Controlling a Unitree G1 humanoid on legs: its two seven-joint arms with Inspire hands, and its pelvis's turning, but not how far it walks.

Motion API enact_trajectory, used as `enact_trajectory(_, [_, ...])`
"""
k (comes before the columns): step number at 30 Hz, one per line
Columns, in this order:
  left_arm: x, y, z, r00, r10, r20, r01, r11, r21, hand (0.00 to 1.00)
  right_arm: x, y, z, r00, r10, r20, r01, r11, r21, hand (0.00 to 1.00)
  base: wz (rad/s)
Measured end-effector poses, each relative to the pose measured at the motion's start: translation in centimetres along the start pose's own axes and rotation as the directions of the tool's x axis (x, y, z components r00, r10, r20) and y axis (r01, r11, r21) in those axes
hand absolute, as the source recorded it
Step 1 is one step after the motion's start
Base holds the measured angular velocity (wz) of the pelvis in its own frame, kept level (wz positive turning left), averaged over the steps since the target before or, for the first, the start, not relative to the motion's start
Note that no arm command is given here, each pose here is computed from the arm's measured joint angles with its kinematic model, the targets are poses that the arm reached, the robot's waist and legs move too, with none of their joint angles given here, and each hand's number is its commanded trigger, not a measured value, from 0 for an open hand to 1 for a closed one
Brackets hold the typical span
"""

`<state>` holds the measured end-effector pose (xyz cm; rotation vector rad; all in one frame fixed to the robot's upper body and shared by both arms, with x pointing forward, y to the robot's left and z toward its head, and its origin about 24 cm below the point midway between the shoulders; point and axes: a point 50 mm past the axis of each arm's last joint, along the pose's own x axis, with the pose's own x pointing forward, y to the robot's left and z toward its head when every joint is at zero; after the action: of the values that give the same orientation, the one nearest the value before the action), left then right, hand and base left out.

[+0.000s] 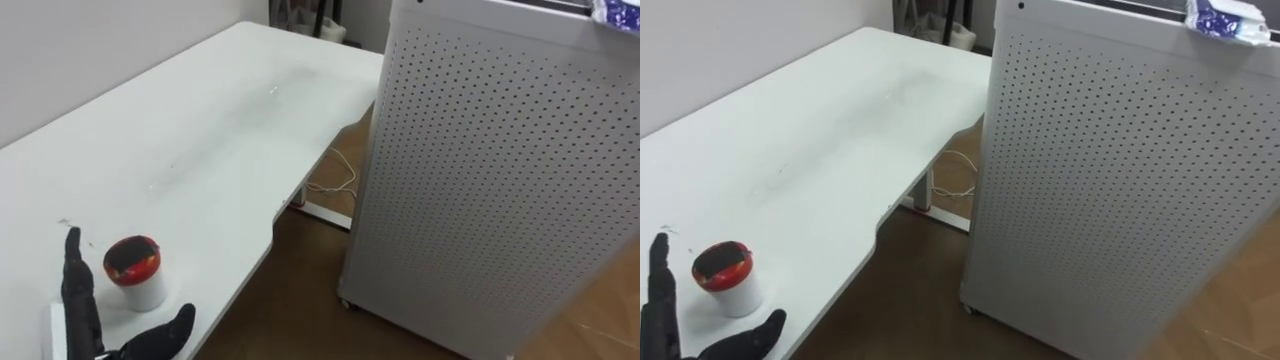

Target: Pick garbage

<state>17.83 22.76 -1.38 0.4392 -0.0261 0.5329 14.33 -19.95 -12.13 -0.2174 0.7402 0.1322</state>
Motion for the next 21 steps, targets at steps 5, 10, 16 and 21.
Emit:
enact_trajectory(5, [-0.3, 0.1, -0.9, 0.999, 0.012, -0.053, -0.012, 1.0, 0.0, 0.0, -0.1, 0.3, 0.3, 1.0, 0.011, 0.02, -0.011, 1.0, -0.006, 1.0, -0.02])
enact_trajectory(10, [-0.1, 0.4, -1.2, 0.994, 0.051, -0.098, -0.056, 0.997, -0.054, 0.0, 0.0, 0.6, 0.5, 0.999, 0.026, 0.024, -0.026, 1.0, -0.013, 1.0, -0.08])
enact_trajectory(16, [0.5, 0.3, -1.0, 0.992, 0.08, -0.101, -0.089, 0.992, -0.089, 0.0, -0.1, 0.6, 0.4, 1.0, 0.015, 0.023, -0.014, 1.0, -0.014, 1.0, 0.0])
enact_trajectory(21, [0.8, 0.2, -1.0, 0.989, 0.103, -0.11, -0.114, 0.989, -0.095, 0.0, 0.0, 0.7, 0.5, 0.999, 0.02, 0.025, -0.02, 1.0, -0.018, 1.0, 0.0])
